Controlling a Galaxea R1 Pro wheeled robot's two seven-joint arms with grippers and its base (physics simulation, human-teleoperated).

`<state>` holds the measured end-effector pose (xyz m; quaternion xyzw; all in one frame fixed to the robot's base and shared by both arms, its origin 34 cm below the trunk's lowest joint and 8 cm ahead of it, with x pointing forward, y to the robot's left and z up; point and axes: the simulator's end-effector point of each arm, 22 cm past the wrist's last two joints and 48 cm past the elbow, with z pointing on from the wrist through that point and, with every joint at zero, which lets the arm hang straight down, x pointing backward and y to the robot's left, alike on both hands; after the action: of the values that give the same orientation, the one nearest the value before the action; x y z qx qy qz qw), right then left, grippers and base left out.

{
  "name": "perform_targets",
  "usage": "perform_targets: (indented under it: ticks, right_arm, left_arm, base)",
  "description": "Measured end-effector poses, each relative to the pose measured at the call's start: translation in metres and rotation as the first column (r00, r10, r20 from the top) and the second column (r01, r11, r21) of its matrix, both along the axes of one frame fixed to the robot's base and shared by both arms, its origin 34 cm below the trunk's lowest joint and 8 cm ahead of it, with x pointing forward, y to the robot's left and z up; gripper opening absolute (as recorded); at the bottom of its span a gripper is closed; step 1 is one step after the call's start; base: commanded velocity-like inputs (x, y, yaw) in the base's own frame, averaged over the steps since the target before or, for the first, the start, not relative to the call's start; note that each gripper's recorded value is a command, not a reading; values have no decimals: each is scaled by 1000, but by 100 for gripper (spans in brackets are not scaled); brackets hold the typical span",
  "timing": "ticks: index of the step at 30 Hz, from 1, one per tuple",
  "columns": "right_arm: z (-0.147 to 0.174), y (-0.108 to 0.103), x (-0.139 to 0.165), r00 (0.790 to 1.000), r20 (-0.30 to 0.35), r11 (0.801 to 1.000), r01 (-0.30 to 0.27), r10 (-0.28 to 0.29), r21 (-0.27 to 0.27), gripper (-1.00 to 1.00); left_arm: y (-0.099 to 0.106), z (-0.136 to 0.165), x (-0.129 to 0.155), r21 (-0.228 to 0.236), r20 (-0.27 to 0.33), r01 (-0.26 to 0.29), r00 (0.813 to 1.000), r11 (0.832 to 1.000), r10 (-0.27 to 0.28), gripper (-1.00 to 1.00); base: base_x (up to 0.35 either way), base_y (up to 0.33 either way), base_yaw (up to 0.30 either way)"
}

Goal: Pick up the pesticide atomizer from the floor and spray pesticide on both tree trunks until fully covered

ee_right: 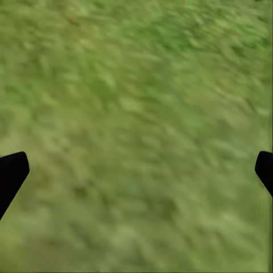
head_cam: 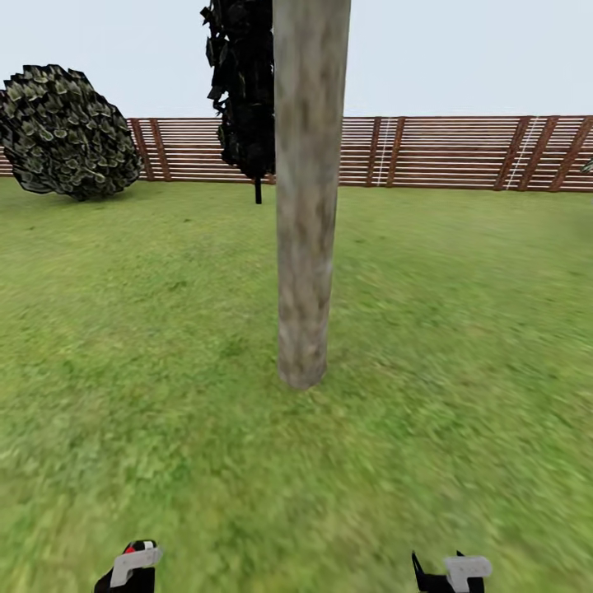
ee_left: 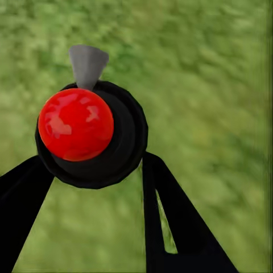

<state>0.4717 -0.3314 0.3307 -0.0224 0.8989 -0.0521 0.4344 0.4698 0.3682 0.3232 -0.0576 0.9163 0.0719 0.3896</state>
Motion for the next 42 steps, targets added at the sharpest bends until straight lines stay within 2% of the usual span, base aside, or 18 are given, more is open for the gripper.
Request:
perform_targets:
  ticks: [7,19,23,25,27,29,30,32,33,34,35,36,37,38,39,40,42]
  right_arm:
    - [1,-1,1,1000,4,1000,5,-5,-2,100]
    - [3,2,4,1000,11,1000,-7,7,0,100]
    - [24,6,33,996,86,1000,-31,31,-5,100]
    - [38,13,51,989,130,997,-74,76,-23,100]
    - [45,21,58,981,145,991,-125,131,-50,100]
    - [48,32,64,965,145,974,-205,217,-95,100]
    - [49,39,67,956,139,962,-245,260,-118,100]
    - [50,55,77,933,123,935,-317,337,-156,100]
    - [51,66,84,922,114,921,-350,371,-170,100]
    - [42,134,94,803,7,796,-589,596,-136,100]
    - [47,153,103,772,3,767,-631,636,-115,100]
    - [48,162,106,747,-10,743,-663,665,-96,100]
    - [59,199,109,632,-25,633,-774,774,1,100]
    - [67,209,114,599,-15,599,-800,801,22,100]
    - [71,217,115,572,-9,572,-819,820,38,100]
    - [81,226,121,540,5,539,-841,842,50,100]
    - [90,229,132,525,11,524,-851,851,46,100]
  left_arm:
    - [0,-1,-1,-1,-6,2,1000,1000,-2,-100]
    - [4,2,3,4,3,5,1000,1000,-5,-100]
    - [14,4,3,19,2,5,1000,1000,-5,-100]
    - [20,4,3,29,-3,9,1000,1000,-9,-100]
    - [25,6,6,43,-2,21,1000,999,-21,-100]
    - [31,10,11,64,-2,51,999,997,-51,-100]
    - [31,11,14,72,-5,84,996,994,-84,-100]
    - [19,14,27,65,-9,194,981,979,-194,-100]
    - [10,17,36,52,-9,259,966,964,-259,-100]
    - [-22,15,47,-26,-82,488,869,872,-488,-100]
    - [-45,34,81,-84,-50,568,818,818,-573,-100]
    - [-49,31,78,-117,-88,592,793,797,-602,-100]
    - [-72,22,61,-228,-245,697,635,680,-733,-100]
    - [-75,29,68,-241,-251,715,607,656,-754,-100]
    - [-79,29,65,-254,-267,735,571,628,-776,-100]
    - [-84,34,64,-281,-276,760,521,586,-808,-100]
    - [-92,41,63,-321,-265,779,472,538,-841,-100]
  base:
    - [237,-203,-5]
    - [234,-193,-175]
    - [67,-51,-7]
    - [17,-13,-2]
    - [8,-6,-1]
    - [4,-3,0]
    - [2,-1,0]
    - [1,0,0]
    - [0,0,0]
    - [0,0,0]
    - [0,0,0]
    - [0,0,0]
    - [0,0,0]
    - [0,0,0]
    - [0,0,0]
    - [0,0,0]
    - [0,0,0]
